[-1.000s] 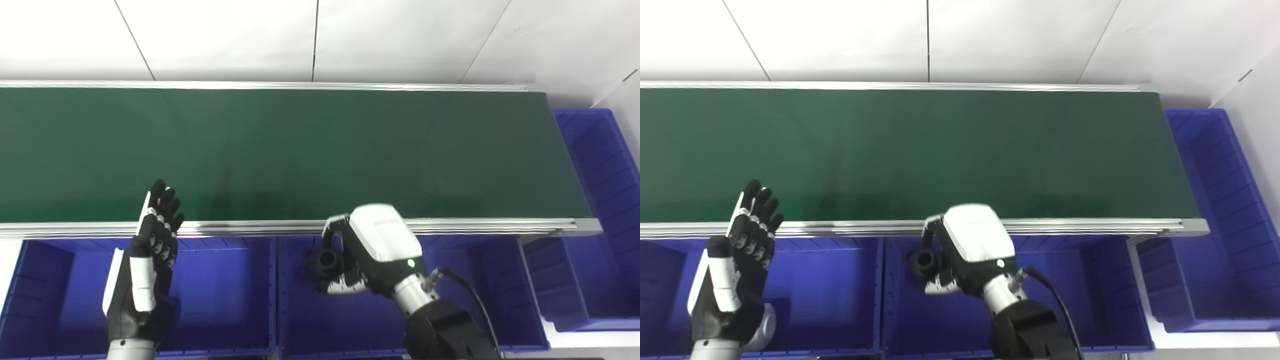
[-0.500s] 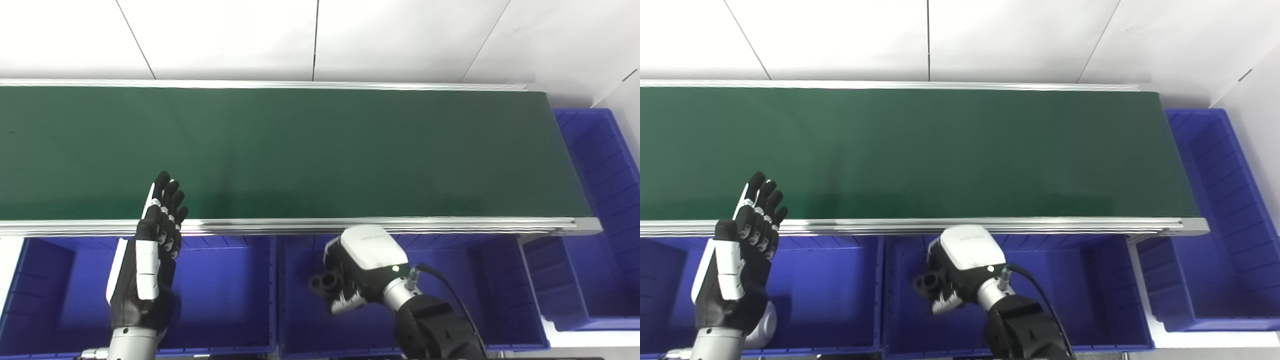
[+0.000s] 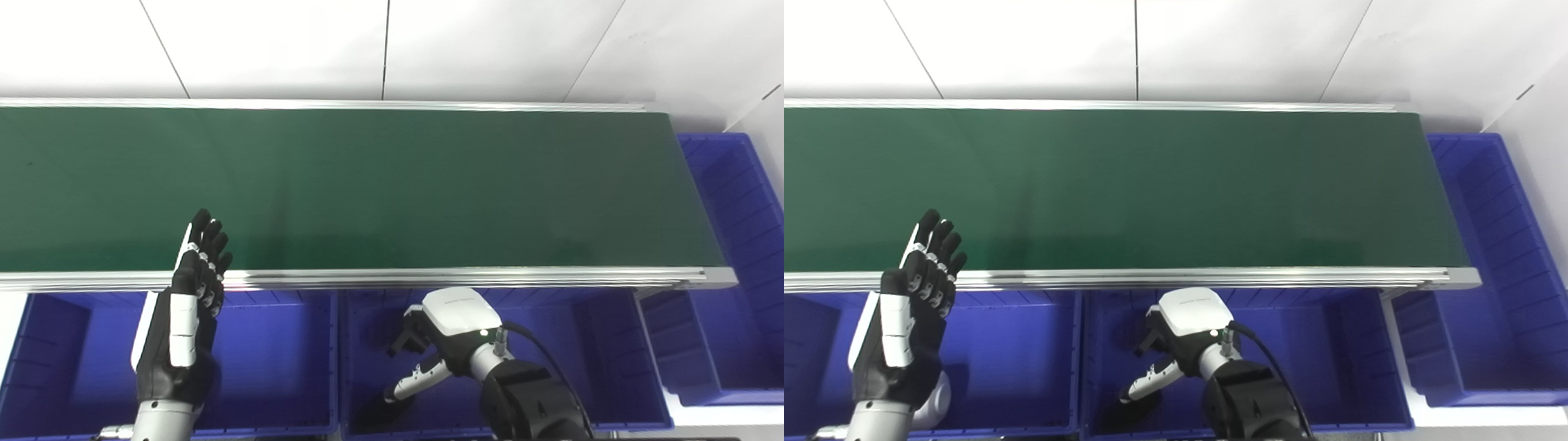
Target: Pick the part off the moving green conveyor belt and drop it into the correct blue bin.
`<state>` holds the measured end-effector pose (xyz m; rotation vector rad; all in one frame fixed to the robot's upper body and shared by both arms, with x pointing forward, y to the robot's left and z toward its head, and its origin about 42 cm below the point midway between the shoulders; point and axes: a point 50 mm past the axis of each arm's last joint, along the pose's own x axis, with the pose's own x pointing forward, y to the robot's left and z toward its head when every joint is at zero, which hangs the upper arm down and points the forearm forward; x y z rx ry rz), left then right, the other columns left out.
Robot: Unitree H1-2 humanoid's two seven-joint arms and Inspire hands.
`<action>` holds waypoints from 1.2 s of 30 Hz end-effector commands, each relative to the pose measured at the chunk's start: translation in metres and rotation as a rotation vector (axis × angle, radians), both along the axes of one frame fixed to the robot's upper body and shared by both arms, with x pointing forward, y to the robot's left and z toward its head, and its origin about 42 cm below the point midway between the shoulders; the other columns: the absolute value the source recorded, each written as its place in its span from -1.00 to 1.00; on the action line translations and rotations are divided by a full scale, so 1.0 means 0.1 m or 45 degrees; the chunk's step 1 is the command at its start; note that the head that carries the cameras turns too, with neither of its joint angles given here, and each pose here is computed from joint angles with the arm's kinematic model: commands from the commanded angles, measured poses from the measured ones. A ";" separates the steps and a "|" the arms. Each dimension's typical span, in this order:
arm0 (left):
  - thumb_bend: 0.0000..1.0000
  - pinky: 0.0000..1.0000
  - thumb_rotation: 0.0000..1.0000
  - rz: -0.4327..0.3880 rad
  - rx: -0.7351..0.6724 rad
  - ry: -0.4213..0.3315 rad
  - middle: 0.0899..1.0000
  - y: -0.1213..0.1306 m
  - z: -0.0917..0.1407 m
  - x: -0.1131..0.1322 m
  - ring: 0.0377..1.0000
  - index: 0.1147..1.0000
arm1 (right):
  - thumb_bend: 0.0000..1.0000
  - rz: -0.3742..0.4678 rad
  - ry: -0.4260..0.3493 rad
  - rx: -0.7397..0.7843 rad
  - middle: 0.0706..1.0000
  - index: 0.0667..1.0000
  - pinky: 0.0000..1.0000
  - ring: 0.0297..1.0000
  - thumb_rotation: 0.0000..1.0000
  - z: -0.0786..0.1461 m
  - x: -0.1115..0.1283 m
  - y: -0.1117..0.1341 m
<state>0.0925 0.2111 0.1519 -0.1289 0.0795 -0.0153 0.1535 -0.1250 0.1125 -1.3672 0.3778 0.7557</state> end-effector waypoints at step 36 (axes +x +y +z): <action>0.24 0.81 0.89 -0.020 0.253 -0.120 0.86 -0.28 -0.26 -0.23 0.82 1.00 | 0.66 -0.695 -0.434 1.559 0.91 0.79 0.68 0.84 0.91 0.15 -0.79 -0.65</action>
